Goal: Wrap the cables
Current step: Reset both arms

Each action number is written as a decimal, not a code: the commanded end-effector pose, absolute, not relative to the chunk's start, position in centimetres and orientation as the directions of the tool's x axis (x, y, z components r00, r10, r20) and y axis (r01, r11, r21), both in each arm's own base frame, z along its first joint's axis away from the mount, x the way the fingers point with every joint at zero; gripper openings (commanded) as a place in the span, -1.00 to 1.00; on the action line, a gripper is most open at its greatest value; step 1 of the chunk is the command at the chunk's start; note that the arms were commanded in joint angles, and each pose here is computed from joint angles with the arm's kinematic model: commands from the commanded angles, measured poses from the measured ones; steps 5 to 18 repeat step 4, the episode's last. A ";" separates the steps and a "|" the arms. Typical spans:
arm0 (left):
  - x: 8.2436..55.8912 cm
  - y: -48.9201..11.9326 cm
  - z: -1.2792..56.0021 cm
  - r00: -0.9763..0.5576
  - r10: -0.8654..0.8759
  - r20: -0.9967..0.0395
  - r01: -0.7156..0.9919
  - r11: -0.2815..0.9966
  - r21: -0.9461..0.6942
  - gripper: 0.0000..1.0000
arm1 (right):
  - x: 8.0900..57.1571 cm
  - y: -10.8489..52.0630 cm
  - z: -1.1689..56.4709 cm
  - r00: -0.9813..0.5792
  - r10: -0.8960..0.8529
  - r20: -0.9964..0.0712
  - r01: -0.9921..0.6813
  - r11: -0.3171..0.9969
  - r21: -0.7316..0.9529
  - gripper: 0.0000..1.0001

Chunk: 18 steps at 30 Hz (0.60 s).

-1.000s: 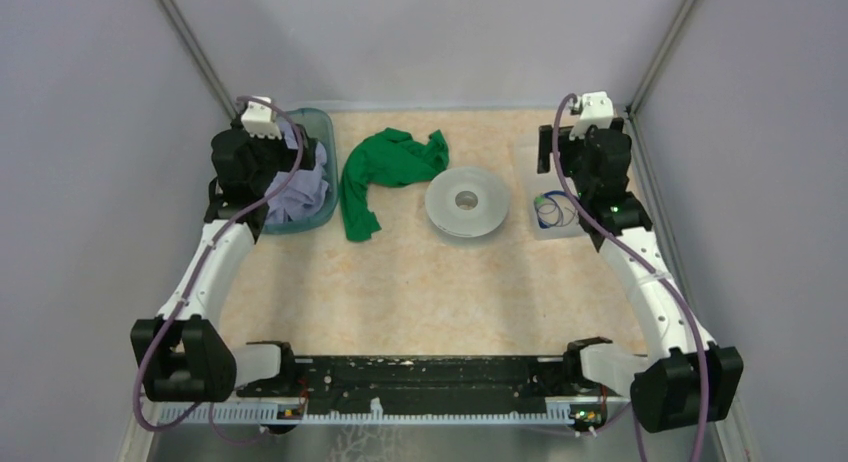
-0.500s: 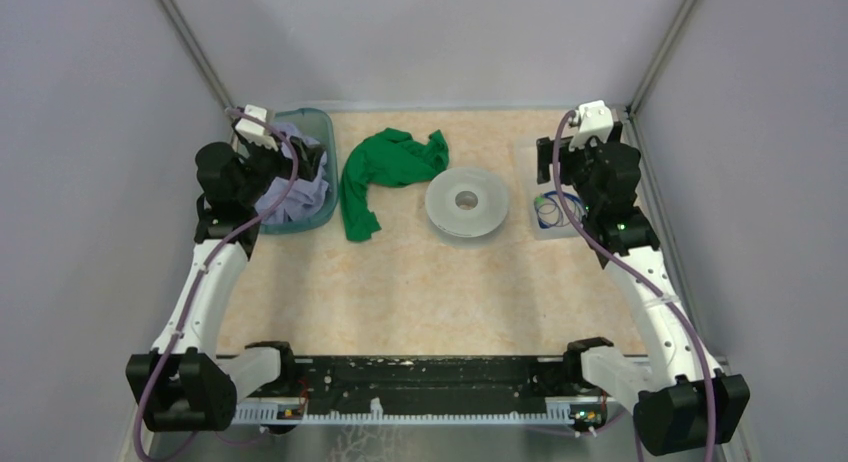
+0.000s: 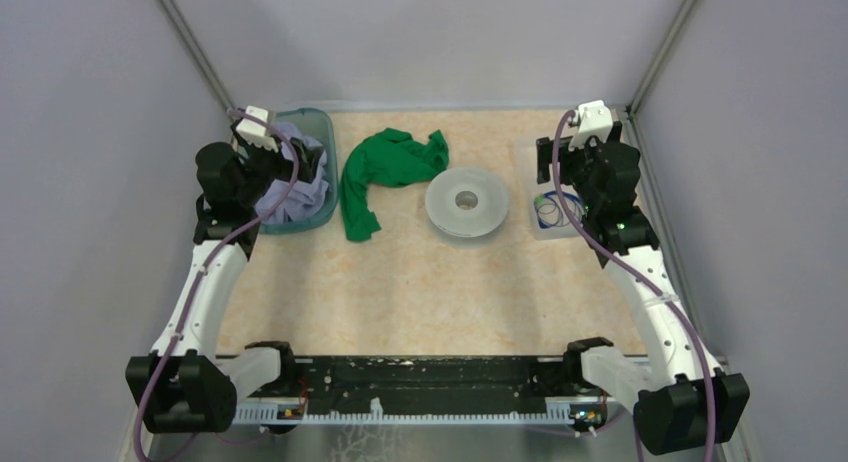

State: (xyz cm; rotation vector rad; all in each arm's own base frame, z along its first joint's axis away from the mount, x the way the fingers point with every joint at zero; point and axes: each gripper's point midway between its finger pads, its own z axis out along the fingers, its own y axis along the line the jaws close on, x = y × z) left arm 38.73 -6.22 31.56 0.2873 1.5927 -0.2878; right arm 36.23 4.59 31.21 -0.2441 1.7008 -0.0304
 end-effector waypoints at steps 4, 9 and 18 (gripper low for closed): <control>38.2 -6.0 34.1 0.012 0.018 -1.000 0.349 0.937 0.021 1.00 | 36.3 4.6 32.8 -0.072 -0.181 -0.981 -0.134 0.976 -0.170 0.98; 38.2 -6.0 34.1 0.012 0.018 -1.000 0.349 0.937 0.021 1.00 | 36.3 4.6 32.8 -0.072 -0.181 -0.981 -0.134 0.976 -0.170 0.98; 38.2 -6.0 34.1 0.012 0.018 -1.000 0.349 0.937 0.021 1.00 | 36.3 4.6 32.8 -0.072 -0.181 -0.981 -0.134 0.976 -0.170 0.98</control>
